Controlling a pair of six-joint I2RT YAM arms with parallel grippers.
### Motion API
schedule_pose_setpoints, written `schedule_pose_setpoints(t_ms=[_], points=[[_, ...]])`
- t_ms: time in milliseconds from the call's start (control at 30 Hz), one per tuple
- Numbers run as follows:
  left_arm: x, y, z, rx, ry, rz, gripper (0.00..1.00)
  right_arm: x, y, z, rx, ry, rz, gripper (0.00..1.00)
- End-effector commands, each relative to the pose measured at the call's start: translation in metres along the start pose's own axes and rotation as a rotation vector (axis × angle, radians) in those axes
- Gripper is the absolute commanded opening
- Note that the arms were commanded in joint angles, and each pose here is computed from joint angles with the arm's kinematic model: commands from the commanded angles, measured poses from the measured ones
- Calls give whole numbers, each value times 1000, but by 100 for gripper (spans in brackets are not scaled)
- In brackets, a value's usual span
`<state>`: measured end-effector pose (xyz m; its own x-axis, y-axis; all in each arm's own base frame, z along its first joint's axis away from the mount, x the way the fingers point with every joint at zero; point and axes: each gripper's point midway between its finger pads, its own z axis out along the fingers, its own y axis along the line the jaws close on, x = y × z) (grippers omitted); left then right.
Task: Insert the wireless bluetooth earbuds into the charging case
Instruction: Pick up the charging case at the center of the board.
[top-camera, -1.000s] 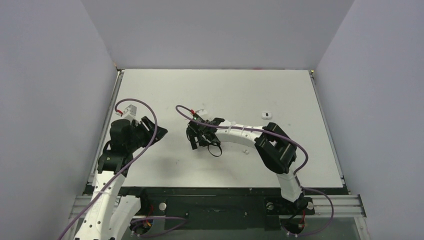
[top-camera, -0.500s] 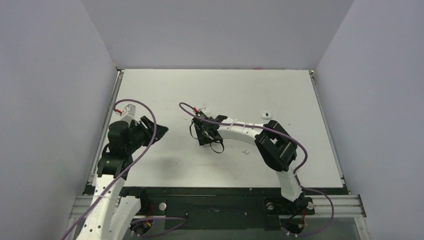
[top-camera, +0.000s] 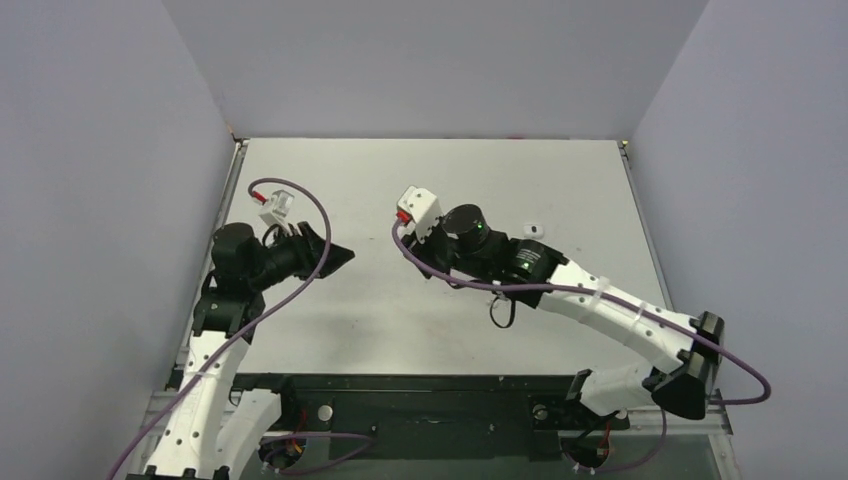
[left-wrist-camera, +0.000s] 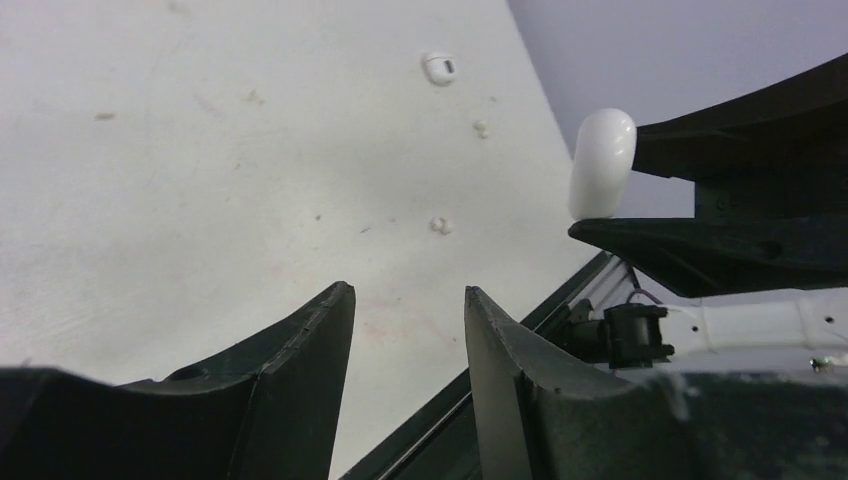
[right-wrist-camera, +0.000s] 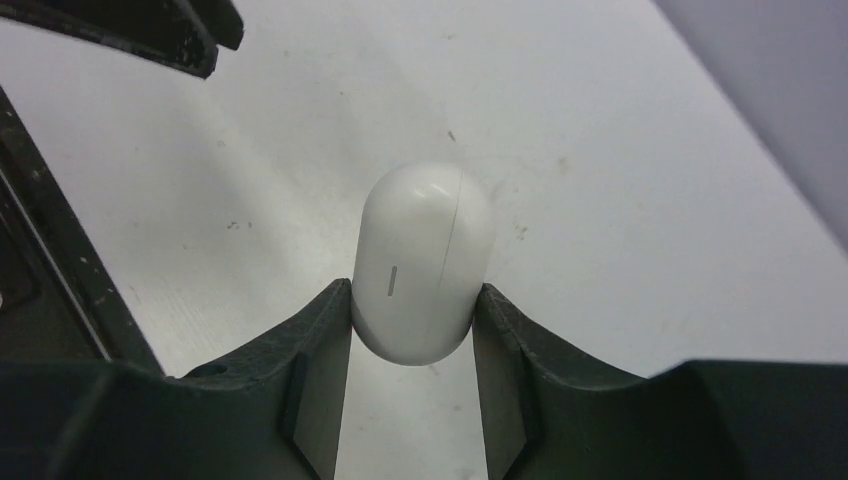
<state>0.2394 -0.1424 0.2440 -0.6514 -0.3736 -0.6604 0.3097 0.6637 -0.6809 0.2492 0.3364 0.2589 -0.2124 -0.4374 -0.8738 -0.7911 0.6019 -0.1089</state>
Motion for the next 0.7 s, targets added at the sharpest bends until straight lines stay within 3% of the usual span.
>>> schedule_pose_setpoints(t_ms=[0, 133, 300, 567, 667], points=[[-36, -86, -29, 341, -113, 214, 42, -2, -3, -27, -31, -36, -367, 0], [-35, -118, -40, 463, -129, 351, 42, -32, -4, -58, 0, -152, -512, 0], [3, -122, -27, 416, 43, 497, 42, -53, -8, -70, 54, -184, -600, 0], [-12, -152, -29, 440, 17, 387, 43, -67, 5, -75, 93, -191, -690, 0], [-2, -149, -20, 415, 62, 383, 43, -75, 14, -78, 87, -211, -707, 0]])
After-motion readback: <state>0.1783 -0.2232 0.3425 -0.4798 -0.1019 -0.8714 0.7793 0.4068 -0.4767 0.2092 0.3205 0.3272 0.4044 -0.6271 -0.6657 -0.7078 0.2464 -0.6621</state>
